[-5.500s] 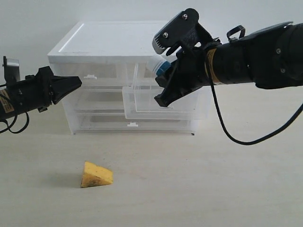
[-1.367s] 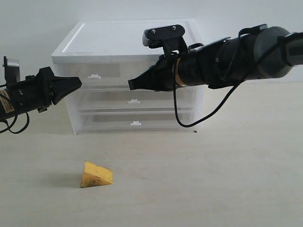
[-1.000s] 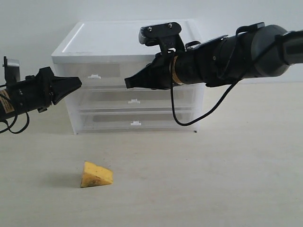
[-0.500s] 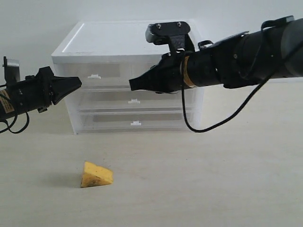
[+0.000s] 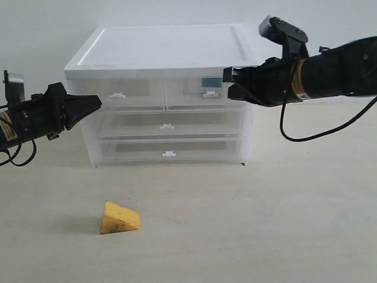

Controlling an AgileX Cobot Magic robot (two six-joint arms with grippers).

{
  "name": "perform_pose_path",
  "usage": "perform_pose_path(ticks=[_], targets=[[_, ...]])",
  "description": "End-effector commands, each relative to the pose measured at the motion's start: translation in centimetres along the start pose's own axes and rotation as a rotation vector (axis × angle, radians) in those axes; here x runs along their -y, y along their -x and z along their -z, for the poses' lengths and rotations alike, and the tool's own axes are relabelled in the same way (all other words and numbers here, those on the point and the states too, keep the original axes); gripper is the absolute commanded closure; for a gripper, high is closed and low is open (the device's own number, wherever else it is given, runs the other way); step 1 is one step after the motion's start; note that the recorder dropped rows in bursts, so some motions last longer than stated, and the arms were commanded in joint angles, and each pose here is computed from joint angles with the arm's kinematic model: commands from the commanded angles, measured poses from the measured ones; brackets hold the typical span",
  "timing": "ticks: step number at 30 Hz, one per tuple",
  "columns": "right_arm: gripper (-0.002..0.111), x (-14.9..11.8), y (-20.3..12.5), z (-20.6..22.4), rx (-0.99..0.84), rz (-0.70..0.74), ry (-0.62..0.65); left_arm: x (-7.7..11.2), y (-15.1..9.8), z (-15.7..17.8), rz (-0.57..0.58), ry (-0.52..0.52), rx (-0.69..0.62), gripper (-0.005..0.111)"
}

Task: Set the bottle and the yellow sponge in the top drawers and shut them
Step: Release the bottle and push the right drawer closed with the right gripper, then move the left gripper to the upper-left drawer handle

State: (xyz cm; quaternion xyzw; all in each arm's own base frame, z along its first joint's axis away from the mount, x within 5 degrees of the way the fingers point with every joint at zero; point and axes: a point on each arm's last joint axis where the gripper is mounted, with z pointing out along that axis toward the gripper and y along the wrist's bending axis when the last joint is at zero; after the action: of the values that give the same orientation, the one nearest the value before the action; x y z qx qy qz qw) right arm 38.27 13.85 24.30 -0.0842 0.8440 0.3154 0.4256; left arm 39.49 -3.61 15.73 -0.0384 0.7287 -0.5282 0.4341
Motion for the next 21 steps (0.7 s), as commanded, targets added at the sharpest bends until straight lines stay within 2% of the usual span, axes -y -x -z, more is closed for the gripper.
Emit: perform_pose_path(ticks=[1,4,9,12,15,17,21], targets=[[0.108,2.3,0.9,0.5,0.078,-0.065,-0.047,0.1,1.2,0.0,0.033,-0.010,0.094,0.103],[0.108,3.6,0.4,-0.2,0.090,-0.089,-0.043,0.0,1.2,0.0,0.027,-0.004,0.093,0.103],[0.108,3.5,-0.4,-1.1,0.063,-0.040,0.037,0.1,1.1,-0.1,0.021,-0.008,0.089,0.100],[0.108,2.9,-0.5,-1.1,0.056,-0.002,0.097,0.3,1.0,-0.2,0.017,-0.030,0.081,0.082],[0.108,2.7,-0.5,-1.0,0.052,0.021,0.127,0.5,0.6,-0.6,0.030,-0.026,0.066,0.057],[0.108,2.8,-0.4,-1.0,0.066,0.023,0.115,0.6,0.3,-1.4,0.063,0.008,0.063,0.057],[0.108,2.7,-0.4,-1.0,0.062,0.025,0.122,1.7,0.0,-3.4,0.025,0.010,0.026,0.057]])
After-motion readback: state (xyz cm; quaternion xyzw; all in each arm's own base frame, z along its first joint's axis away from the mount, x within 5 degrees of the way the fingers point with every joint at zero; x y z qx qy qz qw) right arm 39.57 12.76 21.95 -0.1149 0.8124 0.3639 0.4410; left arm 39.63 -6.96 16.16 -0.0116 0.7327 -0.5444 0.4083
